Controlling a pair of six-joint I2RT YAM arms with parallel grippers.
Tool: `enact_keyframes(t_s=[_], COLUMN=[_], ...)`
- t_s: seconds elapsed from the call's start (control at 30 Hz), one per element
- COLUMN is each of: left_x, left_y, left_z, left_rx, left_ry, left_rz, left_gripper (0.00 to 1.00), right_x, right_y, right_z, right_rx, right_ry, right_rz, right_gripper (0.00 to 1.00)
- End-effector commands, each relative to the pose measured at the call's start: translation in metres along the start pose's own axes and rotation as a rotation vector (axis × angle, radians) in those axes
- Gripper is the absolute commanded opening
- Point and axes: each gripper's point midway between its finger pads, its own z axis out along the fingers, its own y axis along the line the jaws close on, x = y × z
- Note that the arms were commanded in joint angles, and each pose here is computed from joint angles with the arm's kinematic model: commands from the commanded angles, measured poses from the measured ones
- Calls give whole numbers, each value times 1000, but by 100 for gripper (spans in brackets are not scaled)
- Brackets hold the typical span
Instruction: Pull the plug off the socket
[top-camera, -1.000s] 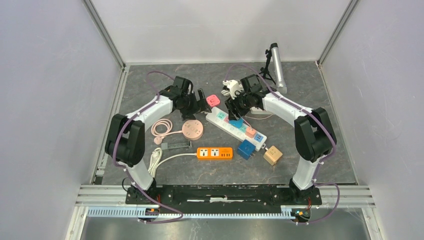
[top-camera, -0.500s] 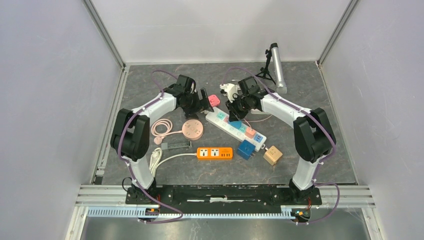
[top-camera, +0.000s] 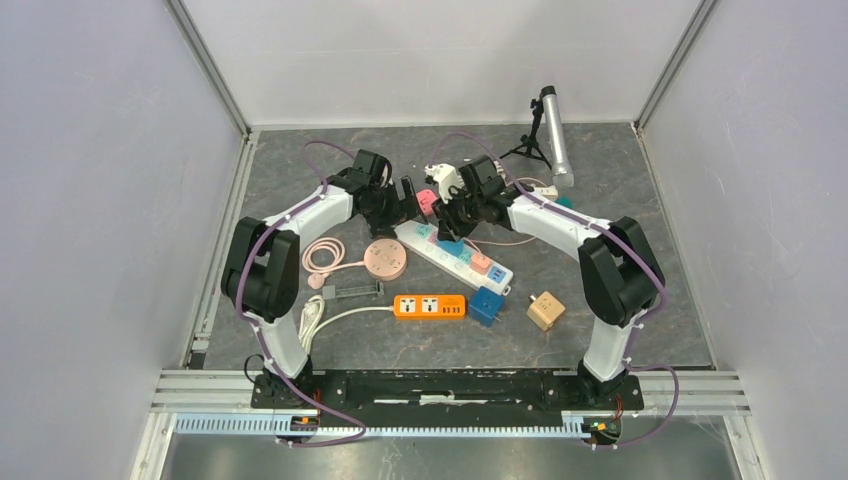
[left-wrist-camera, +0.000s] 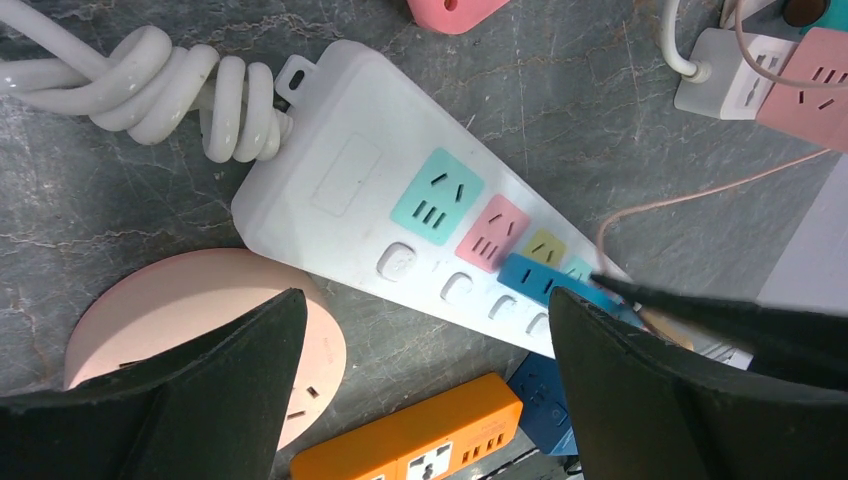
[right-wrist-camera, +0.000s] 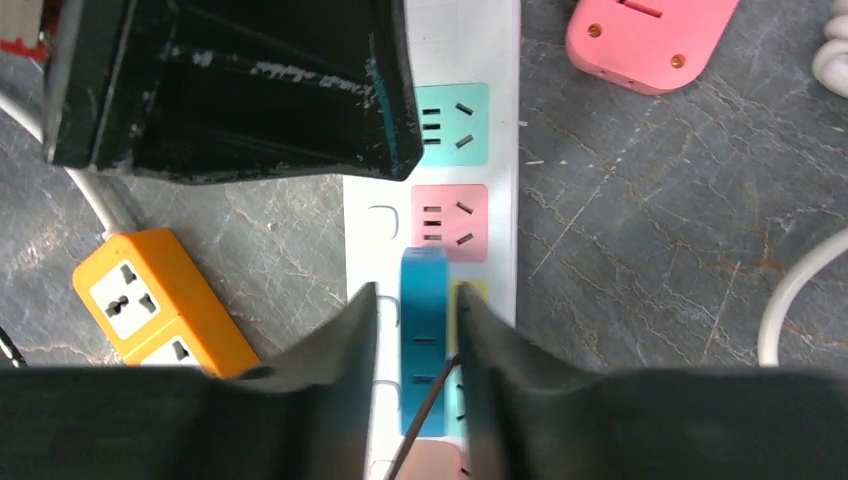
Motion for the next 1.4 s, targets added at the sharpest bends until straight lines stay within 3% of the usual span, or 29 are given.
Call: enact_keyframes(t_s=[0.0,0.13,0.3,0.47,0.63,1.07,1.37], left_x=[0,2,4,7,12,27,32], left_y=[-8,-5,5,17,24,44,46], left_z=[4,9,12,18,28,39,44], left_rx=[29,19,-37,-94,-127,-217,-226], left_ry=[14,26,29,37,60,91,107], left_rz=[4,0,3,-3,-4,3,1], left_gripper=[96,96,96,93,88,80,73], right_x=[-38,-41,-57,-61,-46,2,20], right_y=[-13,-24,-23,-3,-1,0,4], right_z=[-10,-23,-43,-47,-31,-6,3], right_rx=[75,157,194,107,105,122,119], right_ry=[-100,-102,-161,-202,-117,77,112], right_rz=[-12,-18,-26,-58,-37,16,14], right_gripper=[52,73,77,67,59,57,39])
